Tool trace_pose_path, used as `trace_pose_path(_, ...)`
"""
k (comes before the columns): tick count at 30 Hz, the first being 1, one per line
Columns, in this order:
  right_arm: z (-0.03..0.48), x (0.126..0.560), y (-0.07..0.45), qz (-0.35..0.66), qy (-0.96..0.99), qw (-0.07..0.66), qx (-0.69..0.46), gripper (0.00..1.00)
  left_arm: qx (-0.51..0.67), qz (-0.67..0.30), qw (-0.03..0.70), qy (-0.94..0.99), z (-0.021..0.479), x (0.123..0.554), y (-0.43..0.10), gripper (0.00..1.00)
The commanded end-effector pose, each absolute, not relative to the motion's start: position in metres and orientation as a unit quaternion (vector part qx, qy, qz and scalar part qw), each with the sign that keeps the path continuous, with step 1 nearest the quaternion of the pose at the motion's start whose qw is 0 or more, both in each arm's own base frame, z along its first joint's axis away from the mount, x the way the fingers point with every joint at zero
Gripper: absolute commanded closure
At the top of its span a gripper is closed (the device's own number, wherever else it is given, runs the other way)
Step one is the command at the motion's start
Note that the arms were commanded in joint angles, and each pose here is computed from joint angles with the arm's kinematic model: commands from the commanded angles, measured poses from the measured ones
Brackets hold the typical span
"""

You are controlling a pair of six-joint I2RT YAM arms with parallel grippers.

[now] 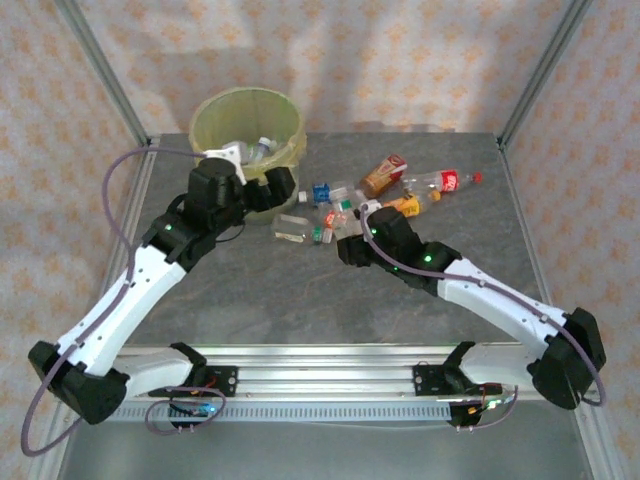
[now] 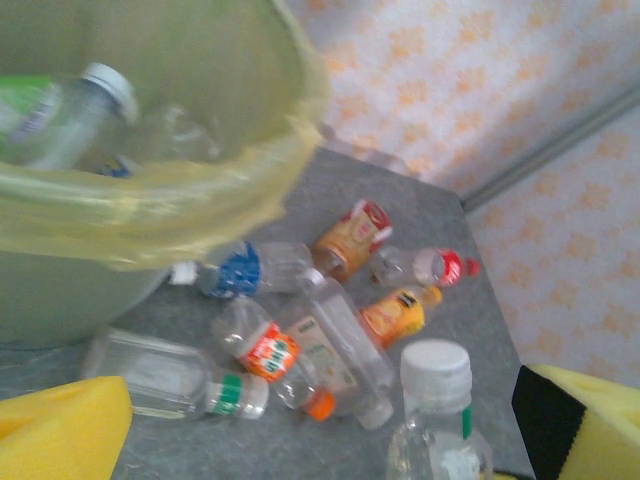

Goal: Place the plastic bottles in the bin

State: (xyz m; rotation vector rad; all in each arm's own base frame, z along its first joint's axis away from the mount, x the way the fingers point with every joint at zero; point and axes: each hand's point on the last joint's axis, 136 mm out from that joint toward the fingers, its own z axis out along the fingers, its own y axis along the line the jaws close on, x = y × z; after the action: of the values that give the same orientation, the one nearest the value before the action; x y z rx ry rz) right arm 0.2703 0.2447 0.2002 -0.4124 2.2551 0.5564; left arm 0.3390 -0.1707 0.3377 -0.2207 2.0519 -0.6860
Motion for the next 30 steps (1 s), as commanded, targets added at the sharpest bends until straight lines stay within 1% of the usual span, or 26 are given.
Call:
trace_pose_path(1, 0.238, 0.279, 0.251, 0.249, 0.845, 0.448, -0.155, 0.56, -0.043, -0.313, 0.460, 0.830, 0.352, 0.338, -0.204, 0.02)
trace_pose_path(4, 0.251, 0.280, 0.253, 0.264, 0.829, 0.469, -0.152, 0.56, -0.017, -0.333, 0.444, 0.832, 0.351, 0.340, -0.232, 0.03)
trace_pose_path(8, 0.263, 0.280, 0.254, 0.279, 0.814, 0.487, -0.148, 0.56, -0.002, -0.351, 0.431, 0.831, 0.351, 0.345, -0.256, 0.04)
trace_pose_path(12, 0.267, 0.280, 0.254, 0.286, 0.808, 0.494, -0.145, 0.56, 0.012, -0.379, 0.420, 0.825, 0.353, 0.348, -0.278, 0.05)
trace_pose_path(18, 0.272, 0.278, 0.258, 0.305, 0.800, 0.496, -0.145, 0.55, 0.020, -0.388, 0.402, 0.829, 0.345, 0.357, -0.300, 0.05)
trace_pose_path(24, 0.276, 0.275, 0.261, 0.322, 0.793, 0.497, -0.145, 0.55, 0.017, -0.396, 0.403, 0.825, 0.344, 0.365, -0.307, 0.15)
trace_pose_path(30, 0.277, 0.274, 0.262, 0.326, 0.791, 0.497, -0.147, 0.54, 0.019, -0.401, 0.406, 0.821, 0.347, 0.369, -0.311, 0.33)
